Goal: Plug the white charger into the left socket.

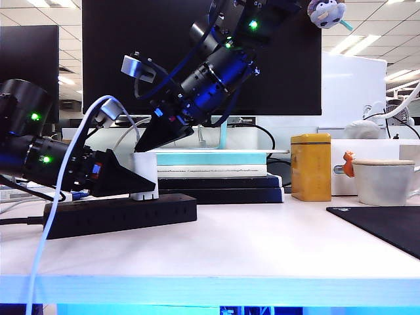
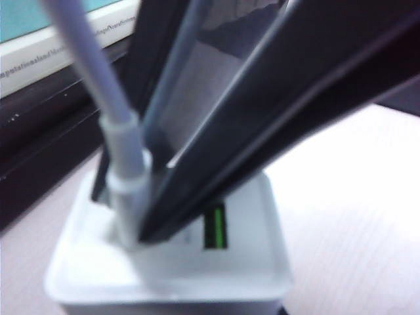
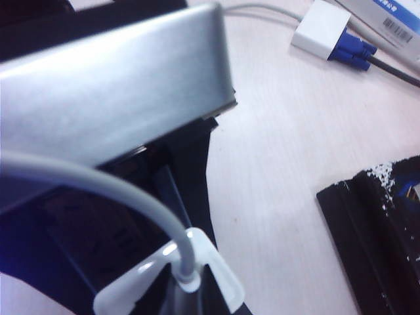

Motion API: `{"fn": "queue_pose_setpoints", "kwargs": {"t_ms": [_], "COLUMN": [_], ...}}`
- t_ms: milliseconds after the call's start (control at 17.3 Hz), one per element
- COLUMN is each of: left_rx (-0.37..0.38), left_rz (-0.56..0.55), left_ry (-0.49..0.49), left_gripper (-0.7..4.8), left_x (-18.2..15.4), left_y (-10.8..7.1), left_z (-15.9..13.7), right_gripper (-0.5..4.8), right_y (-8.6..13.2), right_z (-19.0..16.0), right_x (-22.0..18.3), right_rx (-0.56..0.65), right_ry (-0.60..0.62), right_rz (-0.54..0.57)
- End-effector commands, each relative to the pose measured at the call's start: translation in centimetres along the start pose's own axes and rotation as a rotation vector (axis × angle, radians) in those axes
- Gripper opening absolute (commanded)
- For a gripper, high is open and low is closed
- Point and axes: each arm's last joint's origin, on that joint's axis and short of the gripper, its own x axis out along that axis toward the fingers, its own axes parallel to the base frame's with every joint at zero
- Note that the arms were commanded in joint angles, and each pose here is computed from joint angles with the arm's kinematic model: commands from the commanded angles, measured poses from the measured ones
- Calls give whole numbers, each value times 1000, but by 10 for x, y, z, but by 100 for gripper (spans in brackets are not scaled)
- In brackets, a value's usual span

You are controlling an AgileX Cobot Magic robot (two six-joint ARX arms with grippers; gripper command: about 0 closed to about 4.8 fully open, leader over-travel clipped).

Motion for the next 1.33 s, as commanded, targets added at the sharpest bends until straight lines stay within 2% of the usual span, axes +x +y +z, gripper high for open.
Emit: {"fn": "queue_pose_setpoints", "kwargs": {"t_ms": [58,173,1038,1153,1326], "left_rx": [-101,-101,-135,-135,-135], "left_rz": [9,8,52,52,68], "left_ry": [73,74,132,131,139], "left_gripper": [128,128,128,128,129], "left_x": [5,6,2,2,1], "left_y": [-7,-7,-9,-9,-10], "left_z": [-10,-10,-7,-7,-4], "right_gripper": [52,52,47,44,44], "right_y": [25,24,24,24,24], "right_z": [-37,-44,-57,-60,-60], "right_x": [18,23,25,28,28], "right_rx": [177,218,307,353,324], "right_ry": [234,254,320,334,333], "right_rz": [195,203,235,230,233]}}
